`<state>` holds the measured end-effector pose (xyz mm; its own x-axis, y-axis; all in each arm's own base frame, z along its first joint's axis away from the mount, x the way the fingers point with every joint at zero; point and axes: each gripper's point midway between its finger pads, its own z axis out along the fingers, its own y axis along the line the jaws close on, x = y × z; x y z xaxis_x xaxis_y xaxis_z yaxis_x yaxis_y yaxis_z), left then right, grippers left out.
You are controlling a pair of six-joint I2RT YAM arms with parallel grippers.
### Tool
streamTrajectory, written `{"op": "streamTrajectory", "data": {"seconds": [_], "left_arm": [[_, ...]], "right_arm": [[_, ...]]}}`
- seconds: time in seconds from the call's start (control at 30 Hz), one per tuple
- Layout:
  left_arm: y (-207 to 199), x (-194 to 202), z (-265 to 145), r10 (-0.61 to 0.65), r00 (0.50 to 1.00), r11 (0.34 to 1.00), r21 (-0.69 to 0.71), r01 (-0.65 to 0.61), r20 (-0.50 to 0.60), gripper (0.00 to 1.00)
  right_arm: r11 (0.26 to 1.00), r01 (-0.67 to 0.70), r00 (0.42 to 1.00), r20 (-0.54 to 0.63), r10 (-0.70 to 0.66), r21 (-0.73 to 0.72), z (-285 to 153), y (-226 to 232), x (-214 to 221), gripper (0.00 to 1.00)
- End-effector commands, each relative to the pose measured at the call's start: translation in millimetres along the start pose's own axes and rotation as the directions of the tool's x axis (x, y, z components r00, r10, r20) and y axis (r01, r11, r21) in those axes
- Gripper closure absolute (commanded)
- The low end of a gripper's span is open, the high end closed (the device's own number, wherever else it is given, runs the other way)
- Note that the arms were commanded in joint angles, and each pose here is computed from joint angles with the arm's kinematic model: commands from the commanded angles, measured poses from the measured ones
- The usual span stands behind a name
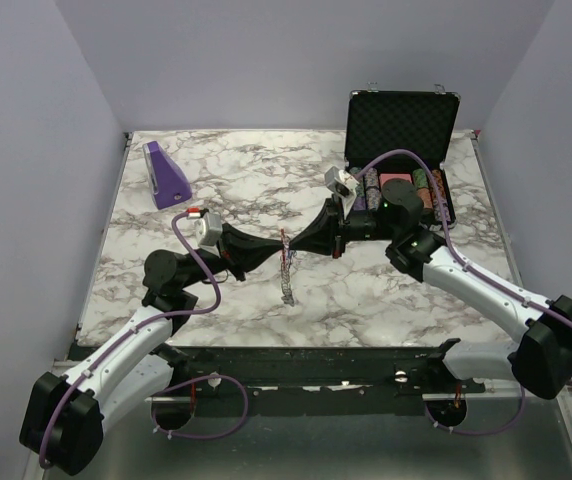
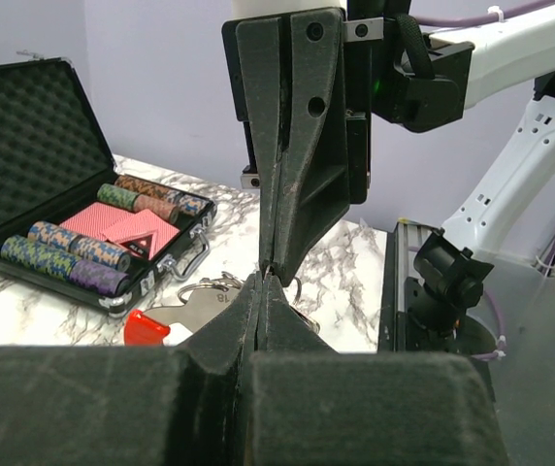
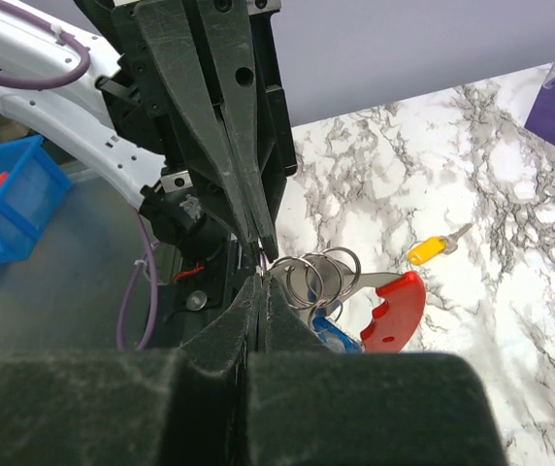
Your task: Put the keys on the keyring
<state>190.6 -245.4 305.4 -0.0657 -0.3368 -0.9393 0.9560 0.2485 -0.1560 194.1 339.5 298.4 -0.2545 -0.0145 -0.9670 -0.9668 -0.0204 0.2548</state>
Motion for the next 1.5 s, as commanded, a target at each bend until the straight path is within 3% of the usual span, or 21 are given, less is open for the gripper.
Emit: {"op": "streamTrajectory", "data": {"seconds": [0.0, 0.23, 0.43, 0.6, 0.83, 1.0, 1.47], "left_arm": [[-2, -7, 1, 0.014, 1.000, 1.000, 0.003, -0.014, -0.001, 0.97], [-7, 1, -9, 0.027, 0.990, 0.999, -0.018, -0.030, -0.139, 0.40], [-6, 12, -21, 0.074, 0.951, 0.996, -0.031, -0.087, -0.301, 0.19], [0, 10, -18, 0.103, 0.936, 0.992, -0.029, -0.119, -0.335, 0.20], [4, 10, -2, -0.009, 0.961, 1.000, -0.027, 0.002, -0.277, 0.37], [8, 17, 10, -0.066, 0.964, 0.998, -0.015, 0.064, -0.256, 0.42], [2, 47, 40, 0.045, 0.958, 0.997, 0.076, -0.024, -0.282, 0.42]], "right_arm": [[0.997, 0.061, 0.998, -0.002, -0.062, -0.051, 3, 7, -12, 1.00], [0.973, 0.225, 0.964, -0.130, -0.230, -0.054, -3, -2, -8, 1.00], [0.951, 0.287, 0.880, -0.360, -0.309, -0.113, -21, -9, 12, 1.00], [0.949, 0.273, 0.795, -0.517, -0.317, -0.161, -32, -20, 18, 1.00], [0.934, 0.304, 0.719, -0.598, -0.354, -0.186, -42, -30, 21, 1.00], [0.932, 0.301, 0.676, -0.645, -0.358, -0.202, -46, -31, 29, 1.00], [0.938, 0.273, 0.695, -0.631, -0.346, -0.213, -45, -23, 28, 1.00]]}}
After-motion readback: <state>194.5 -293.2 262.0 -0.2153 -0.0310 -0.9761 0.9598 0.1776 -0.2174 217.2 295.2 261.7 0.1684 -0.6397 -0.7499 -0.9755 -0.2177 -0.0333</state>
